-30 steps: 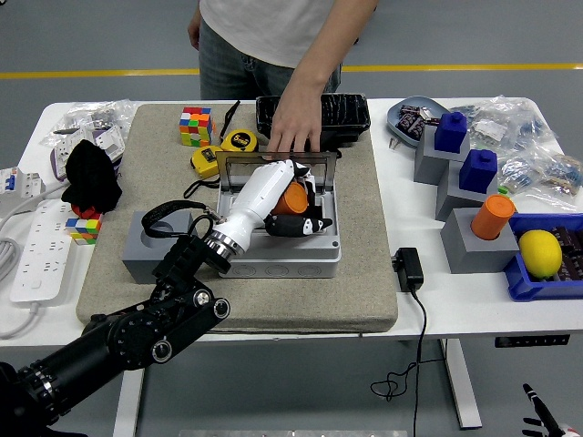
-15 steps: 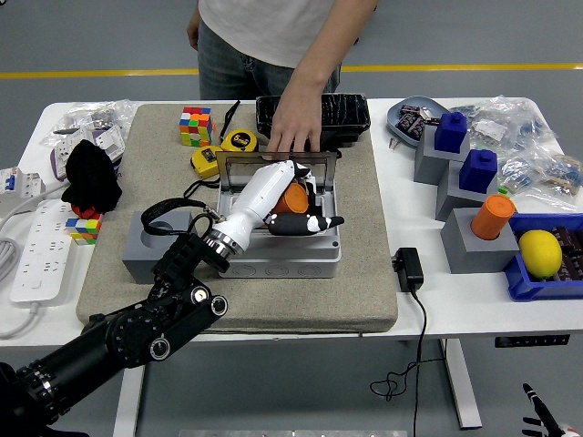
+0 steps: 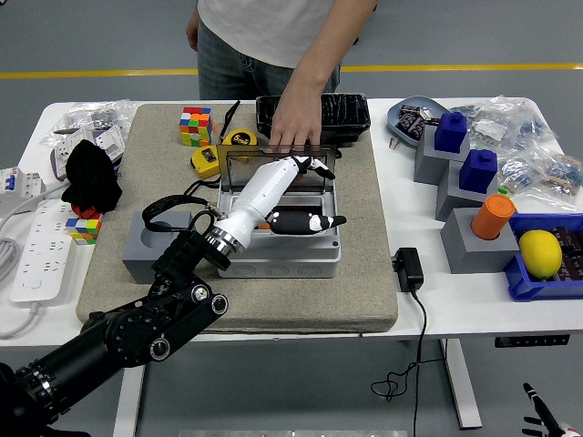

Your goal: Fetch the battery,place it into the box,close the lid of the box

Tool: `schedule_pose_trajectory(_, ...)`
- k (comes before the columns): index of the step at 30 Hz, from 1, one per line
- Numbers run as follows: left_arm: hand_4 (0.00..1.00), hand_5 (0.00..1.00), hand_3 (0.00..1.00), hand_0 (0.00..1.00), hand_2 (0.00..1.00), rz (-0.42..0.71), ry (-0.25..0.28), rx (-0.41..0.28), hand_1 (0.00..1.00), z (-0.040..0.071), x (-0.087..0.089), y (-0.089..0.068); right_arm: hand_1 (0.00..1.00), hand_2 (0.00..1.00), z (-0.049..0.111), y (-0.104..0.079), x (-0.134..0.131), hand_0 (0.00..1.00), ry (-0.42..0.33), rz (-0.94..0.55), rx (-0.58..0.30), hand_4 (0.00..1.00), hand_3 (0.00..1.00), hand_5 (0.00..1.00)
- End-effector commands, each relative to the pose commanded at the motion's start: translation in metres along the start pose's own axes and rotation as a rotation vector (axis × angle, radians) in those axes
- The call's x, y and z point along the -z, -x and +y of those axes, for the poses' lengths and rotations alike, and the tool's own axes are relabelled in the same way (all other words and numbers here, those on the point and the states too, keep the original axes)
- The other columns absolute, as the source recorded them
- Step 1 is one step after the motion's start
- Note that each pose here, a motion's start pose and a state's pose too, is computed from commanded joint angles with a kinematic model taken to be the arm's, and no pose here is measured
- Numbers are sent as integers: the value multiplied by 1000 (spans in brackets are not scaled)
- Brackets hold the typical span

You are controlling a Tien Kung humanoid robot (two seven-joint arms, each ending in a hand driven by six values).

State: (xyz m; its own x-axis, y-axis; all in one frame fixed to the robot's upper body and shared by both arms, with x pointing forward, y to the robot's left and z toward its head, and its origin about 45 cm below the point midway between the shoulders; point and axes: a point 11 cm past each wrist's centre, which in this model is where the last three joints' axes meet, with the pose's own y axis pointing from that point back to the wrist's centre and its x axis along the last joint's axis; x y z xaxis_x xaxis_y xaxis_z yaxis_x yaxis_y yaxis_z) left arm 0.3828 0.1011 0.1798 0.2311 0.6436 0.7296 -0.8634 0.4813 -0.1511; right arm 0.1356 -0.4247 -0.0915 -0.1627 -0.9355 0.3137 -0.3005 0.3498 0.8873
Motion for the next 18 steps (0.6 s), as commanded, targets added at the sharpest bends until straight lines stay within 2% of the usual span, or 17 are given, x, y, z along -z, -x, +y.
schedule_pose_trajectory(1, 998, 435, 575, 655, 625, 3, 11, -1, 707, -1, -4, 0, 829, 763, 0, 0, 0, 939, 1, 0, 0, 998, 793, 998)
schedule_pose_trajectory(6, 998, 435, 575, 655, 625, 20, 80, -3, 707, -3, -29, 0, 829, 763, 0, 0, -1, 939, 1, -2, 1, 998, 793, 998)
schedule_pose_trajectory(7, 998, 448, 561, 518, 562, 23, 99, -3, 628, -4, -36, 0, 829, 763, 0, 0, -1, 938, 2, -2, 1, 998, 793, 998)
schedule_pose_trajectory(12, 998, 448, 561, 518, 562, 28, 179, -18, 628, -6, -63, -5, 829, 763, 0, 0, -1, 938, 2, -3, 0, 998, 793, 998)
schedule_pose_trajectory(13, 998, 463, 540, 498, 546, 29, 202, -30, 595, -8, -70, -9, 829, 762, 0, 0, -1, 938, 2, -3, 1, 998, 791, 998)
schedule_pose_trajectory(16, 998, 463, 540, 498, 546, 26, 251, -72, 595, -11, -84, -19, 829, 762, 0, 0, 0, 938, 1, -2, 1, 998, 791, 998)
schedule_pose_trajectory(18, 998, 463, 540, 498, 546, 43, 296, -157, 595, -13, -94, -36, 829, 762, 0, 1, 0, 938, -1, -2, 2, 998, 791, 998)
